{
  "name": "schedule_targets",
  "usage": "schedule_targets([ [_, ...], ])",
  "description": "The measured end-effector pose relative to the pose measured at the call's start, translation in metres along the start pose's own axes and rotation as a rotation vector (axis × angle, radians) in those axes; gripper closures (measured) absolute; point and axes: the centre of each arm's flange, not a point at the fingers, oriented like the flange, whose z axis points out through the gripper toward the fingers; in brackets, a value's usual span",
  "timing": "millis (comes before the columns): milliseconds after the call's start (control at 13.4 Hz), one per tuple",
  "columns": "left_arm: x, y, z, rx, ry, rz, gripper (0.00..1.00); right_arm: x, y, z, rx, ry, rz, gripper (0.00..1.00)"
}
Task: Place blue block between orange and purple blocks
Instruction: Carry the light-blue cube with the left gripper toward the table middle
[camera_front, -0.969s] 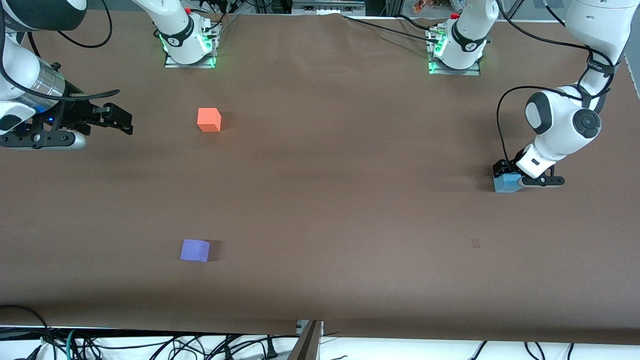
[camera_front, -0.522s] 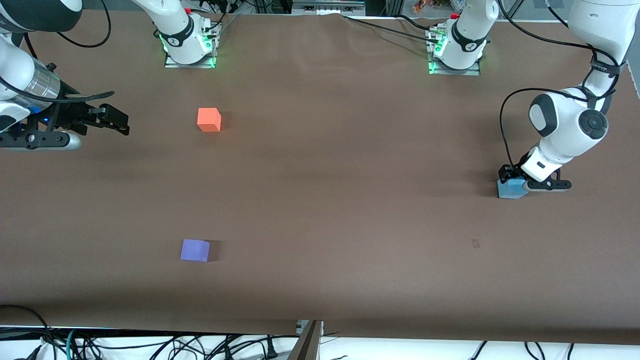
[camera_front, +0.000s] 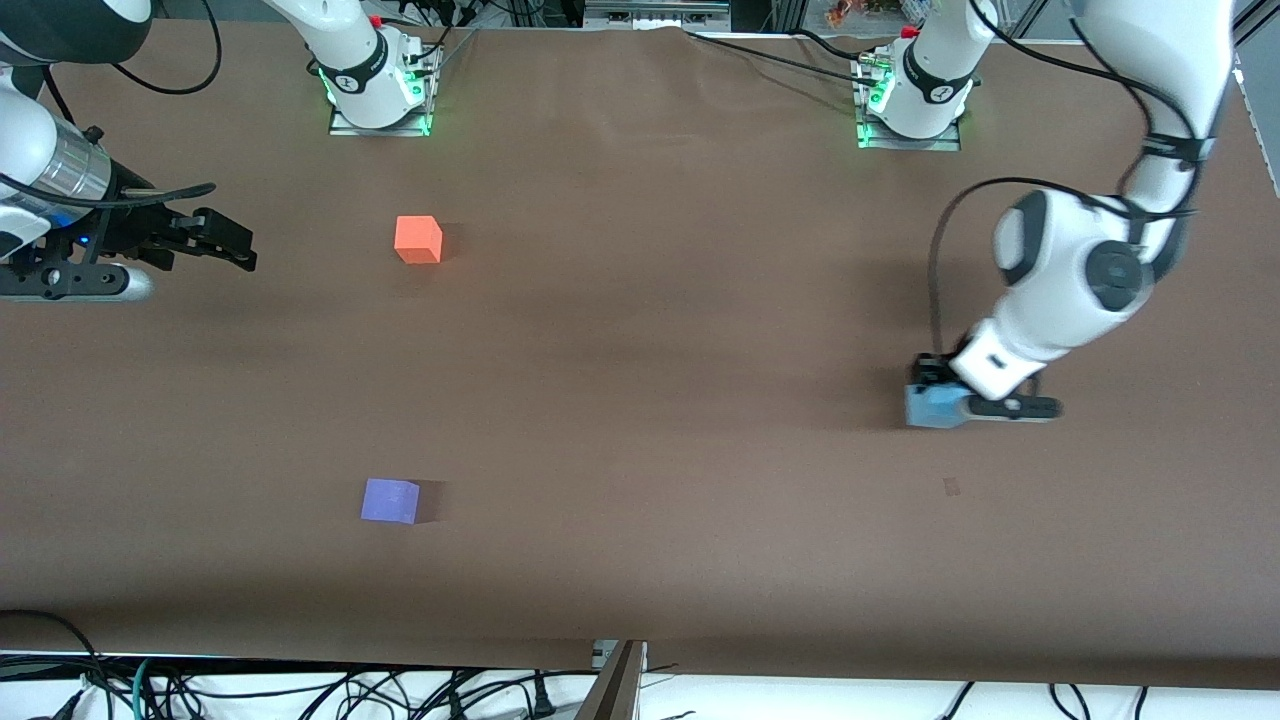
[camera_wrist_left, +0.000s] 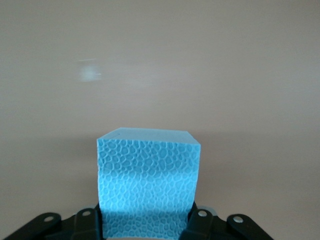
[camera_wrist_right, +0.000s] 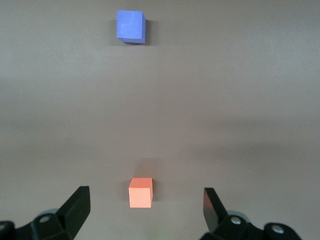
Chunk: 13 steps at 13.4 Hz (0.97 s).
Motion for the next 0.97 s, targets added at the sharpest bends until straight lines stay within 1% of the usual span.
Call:
schedule_targets([
  [75, -0.005, 0.049, -0.002, -0.012, 0.008, 0.025, 0.46, 0.0, 0.0, 0.0, 0.0, 0.0, 0.0, 0.0],
  [224, -0.024, 0.143, 0.008, -0.037, 0.0, 0.092, 0.46, 0.0, 0.0, 0.0, 0.002, 0.0, 0.0, 0.0],
  [298, -0.037, 0.183, 0.02, -0.046, -0.014, 0.099, 0.46, 0.0, 0.0, 0.0, 0.005, 0.0, 0.0, 0.0],
  [447, -0.057, 0.243, 0.046, -0.059, -0.041, 0.085, 0.46, 0.0, 0.0, -0.001, 0.006, 0.001, 0.0, 0.0],
  [746, -0.091, 0.32, 0.1, -0.056, -0.091, 0.026, 0.46, -0.001, 0.0, -0.002, 0.007, 0.003, 0.001, 0.0],
  [969, -0.113, 0.347, 0.134, -0.027, -0.113, -0.032, 0.46, -0.002, 0.001, -0.004, 0.008, 0.007, 0.002, 0.0],
])
